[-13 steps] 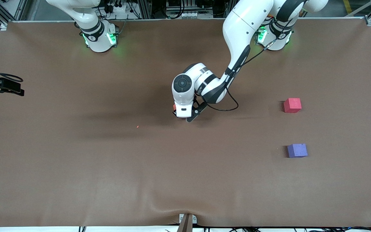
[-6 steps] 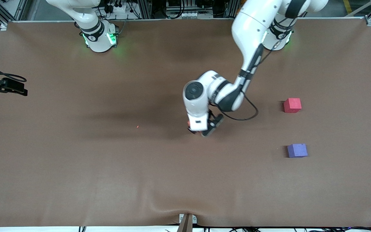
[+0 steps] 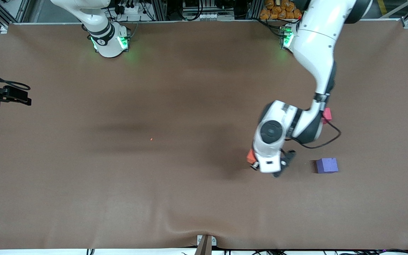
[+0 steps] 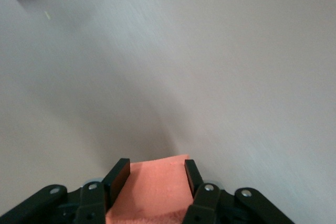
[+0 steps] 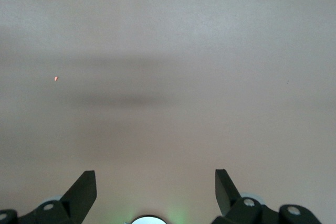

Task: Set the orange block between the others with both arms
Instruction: 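Carry the orange cube with the left gripper toward the pink and purple cubes, then lower the orange cube between the pink and purple cubes with the left gripper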

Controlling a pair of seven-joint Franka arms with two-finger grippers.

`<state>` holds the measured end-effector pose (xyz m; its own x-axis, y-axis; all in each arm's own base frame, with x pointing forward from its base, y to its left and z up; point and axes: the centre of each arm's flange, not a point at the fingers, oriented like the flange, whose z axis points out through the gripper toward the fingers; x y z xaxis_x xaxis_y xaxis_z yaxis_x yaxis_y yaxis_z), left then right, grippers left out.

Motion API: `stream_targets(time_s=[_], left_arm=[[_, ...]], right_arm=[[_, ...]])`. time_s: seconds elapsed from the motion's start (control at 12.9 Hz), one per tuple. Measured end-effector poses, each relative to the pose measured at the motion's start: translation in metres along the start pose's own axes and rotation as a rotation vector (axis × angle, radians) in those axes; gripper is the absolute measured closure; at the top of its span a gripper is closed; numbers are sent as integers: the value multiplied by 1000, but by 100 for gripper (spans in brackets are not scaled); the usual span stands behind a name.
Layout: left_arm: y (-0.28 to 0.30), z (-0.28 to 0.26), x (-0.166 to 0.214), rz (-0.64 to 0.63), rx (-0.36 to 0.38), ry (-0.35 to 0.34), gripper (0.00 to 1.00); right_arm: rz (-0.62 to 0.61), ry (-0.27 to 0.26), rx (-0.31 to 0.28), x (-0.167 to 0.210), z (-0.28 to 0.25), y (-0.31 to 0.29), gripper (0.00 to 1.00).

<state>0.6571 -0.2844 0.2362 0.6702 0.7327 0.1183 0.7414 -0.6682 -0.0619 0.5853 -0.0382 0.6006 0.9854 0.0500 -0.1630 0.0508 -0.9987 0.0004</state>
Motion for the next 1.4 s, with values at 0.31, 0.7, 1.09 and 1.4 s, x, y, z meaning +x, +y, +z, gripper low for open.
stream_targets(time_s=[0.31, 0.7, 1.09, 1.4], left_arm=[[-65, -4, 62, 111, 51, -36, 51], [-167, 1, 128, 406, 95, -122, 51], [-226, 15, 184, 649, 47, -197, 51], [-248, 24, 200, 766, 11, -230, 51]], right_arm=[[-4, 0, 0, 0, 0, -2, 0], [-9, 2, 0, 1, 0, -5, 0], [-8, 3, 0, 1, 0, -4, 0], [-6, 3, -1, 1, 0, -3, 0]])
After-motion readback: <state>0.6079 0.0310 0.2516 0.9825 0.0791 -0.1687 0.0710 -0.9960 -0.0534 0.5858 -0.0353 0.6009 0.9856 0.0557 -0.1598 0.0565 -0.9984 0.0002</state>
